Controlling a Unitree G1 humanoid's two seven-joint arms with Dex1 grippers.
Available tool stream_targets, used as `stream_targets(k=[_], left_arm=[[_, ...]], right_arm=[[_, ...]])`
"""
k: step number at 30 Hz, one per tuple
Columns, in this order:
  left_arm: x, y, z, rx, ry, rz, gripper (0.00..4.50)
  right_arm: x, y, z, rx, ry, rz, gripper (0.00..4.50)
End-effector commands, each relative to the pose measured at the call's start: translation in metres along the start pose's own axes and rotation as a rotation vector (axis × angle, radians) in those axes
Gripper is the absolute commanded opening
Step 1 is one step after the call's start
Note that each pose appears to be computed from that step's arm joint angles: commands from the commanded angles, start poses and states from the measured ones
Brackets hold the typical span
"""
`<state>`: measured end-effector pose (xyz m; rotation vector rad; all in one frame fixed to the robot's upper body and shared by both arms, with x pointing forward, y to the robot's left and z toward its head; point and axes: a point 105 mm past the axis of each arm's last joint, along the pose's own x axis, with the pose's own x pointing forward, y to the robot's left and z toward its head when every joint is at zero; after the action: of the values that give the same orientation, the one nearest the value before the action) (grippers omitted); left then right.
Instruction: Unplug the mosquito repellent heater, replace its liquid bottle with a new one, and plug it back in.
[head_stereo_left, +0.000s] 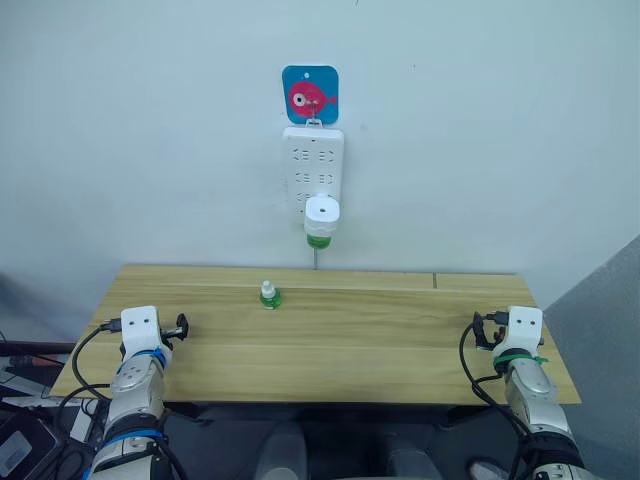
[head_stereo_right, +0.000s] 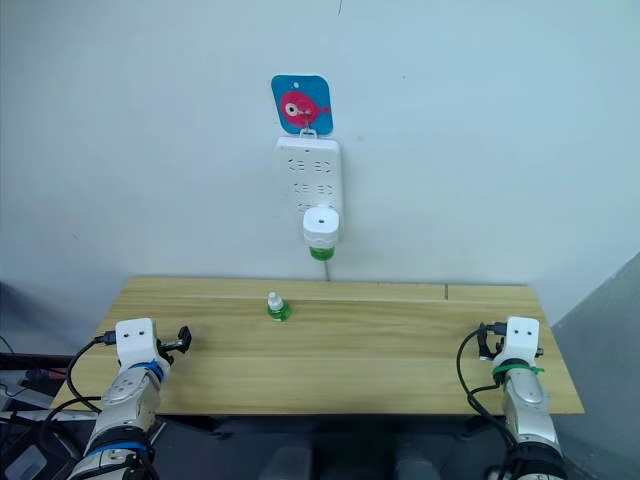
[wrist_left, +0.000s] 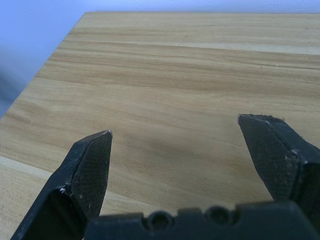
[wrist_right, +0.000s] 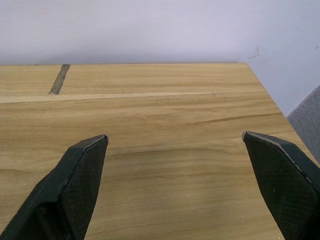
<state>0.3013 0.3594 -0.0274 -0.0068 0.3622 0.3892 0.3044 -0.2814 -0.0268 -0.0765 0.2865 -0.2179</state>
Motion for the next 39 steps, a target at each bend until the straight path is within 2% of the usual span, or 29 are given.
stream_targets(k=[1, 7, 15, 23, 26, 31, 33, 39], left_arm=[[0.003, -0.004, 0.013, 0.020, -0.040, -0.009, 4.50], [0.004, -0.012, 0.016, 0.027, -0.053, -0.042, 4.50], [0.002, -0.016, 0.014, 0.030, -0.058, -0.056, 4.50], [-0.011, -0.022, 0.001, 0.025, -0.049, -0.059, 4.50], [-0.015, -0.015, -0.002, 0.043, -0.031, -0.066, 4.50], [-0.019, 0.007, -0.005, 0.058, -0.010, -0.037, 4.50], [-0.022, 0.008, -0.008, 0.052, -0.003, -0.038, 4.50], [-0.022, -0.014, 0.000, 0.041, -0.021, -0.092, 4.50]], right_arm=[[0.003, -0.001, 0.016, 0.002, -0.058, -0.017, 4.49], [-0.001, 0.006, 0.019, 0.008, -0.069, -0.005, 4.49], [-0.004, 0.003, 0.017, 0.004, -0.064, -0.010, 4.49], [-0.009, -0.006, 0.015, -0.018, -0.047, -0.002, 4.49], [-0.012, 0.000, 0.017, -0.024, -0.049, 0.010, 4.49], [-0.017, 0.026, 0.013, -0.019, -0.034, 0.070, 4.49], [-0.020, 0.025, 0.012, -0.016, -0.027, 0.072, 4.49], [-0.020, 0.013, 0.019, -0.051, -0.037, 0.080, 4.49]])
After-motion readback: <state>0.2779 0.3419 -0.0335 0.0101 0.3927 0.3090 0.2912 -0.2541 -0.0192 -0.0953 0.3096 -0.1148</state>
